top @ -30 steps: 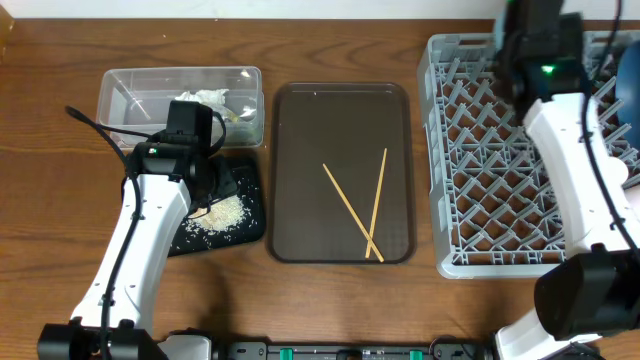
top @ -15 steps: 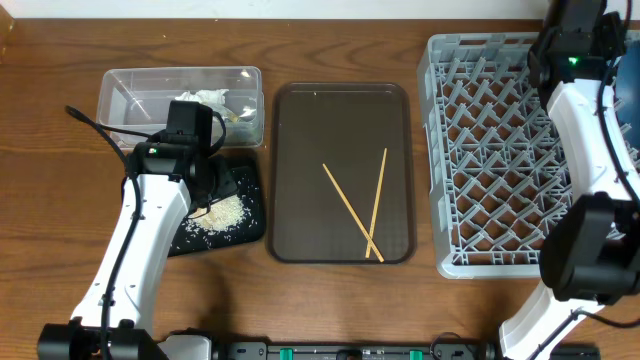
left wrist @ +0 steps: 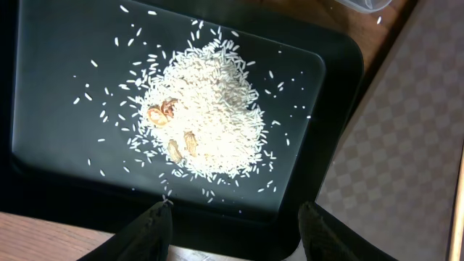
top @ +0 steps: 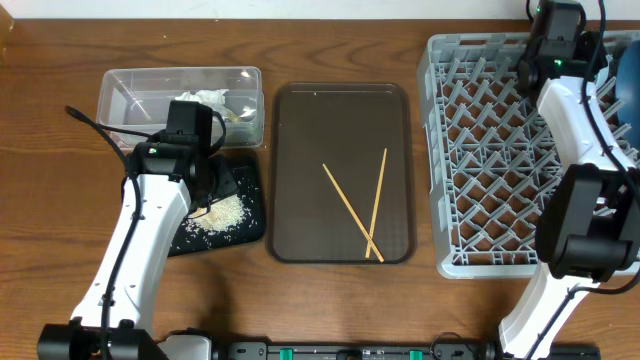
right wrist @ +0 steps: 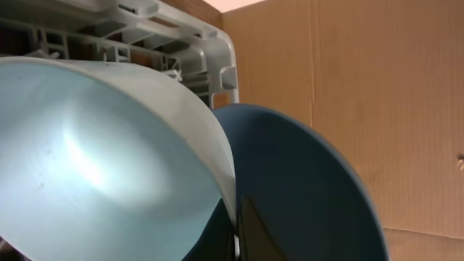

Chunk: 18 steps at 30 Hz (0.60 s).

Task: Sort waste into correct bins and load items into the dishwasher rack
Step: 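Lift the bowl and place it upside down in the dish rack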

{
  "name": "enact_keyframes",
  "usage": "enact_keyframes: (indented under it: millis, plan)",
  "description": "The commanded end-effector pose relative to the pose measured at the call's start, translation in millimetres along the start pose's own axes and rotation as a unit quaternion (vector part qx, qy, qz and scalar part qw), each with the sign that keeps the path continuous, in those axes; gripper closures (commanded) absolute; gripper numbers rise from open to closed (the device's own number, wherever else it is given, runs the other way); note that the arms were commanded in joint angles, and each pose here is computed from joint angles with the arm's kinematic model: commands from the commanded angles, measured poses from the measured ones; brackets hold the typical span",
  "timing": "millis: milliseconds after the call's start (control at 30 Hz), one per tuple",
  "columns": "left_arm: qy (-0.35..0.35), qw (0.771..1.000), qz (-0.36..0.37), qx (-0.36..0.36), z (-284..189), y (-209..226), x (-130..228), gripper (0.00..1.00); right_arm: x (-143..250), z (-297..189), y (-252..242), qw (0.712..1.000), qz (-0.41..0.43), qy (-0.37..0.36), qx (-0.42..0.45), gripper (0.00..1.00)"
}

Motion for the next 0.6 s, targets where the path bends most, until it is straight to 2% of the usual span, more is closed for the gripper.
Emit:
enact_keyframes:
  millis: [0,233,567]
  plan:
    - [-0.003,1.0,-0.003,-0.006,-0.2,2.5,-1.8,0.41,6.4,8.1,25.4,1.0,-0.014,0.014,-0.016,0.99]
    - [-0.003,1.0,-0.003,-0.005,-0.2,2.5,-1.7,0.41,12.9,-1.7,31.3,0.999,-0.018,0.034,-0.004,0.99]
    - [-0.003,1.0,-0.003,-0.005,-0.2,2.5,-1.7,0.41,36.2,-22.1,55.6,0.996,-0.026,0.076,-0.033,0.99]
Point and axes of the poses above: each gripper's point midway between its finger pads, its own z axis out along the fingers, its own y axis along the line the jaws close on, x = y × z, the point moved 2 cm from there along -z, back along the fingers, and after that the axes turned 7 degrees about z, right-handed, at the moved point
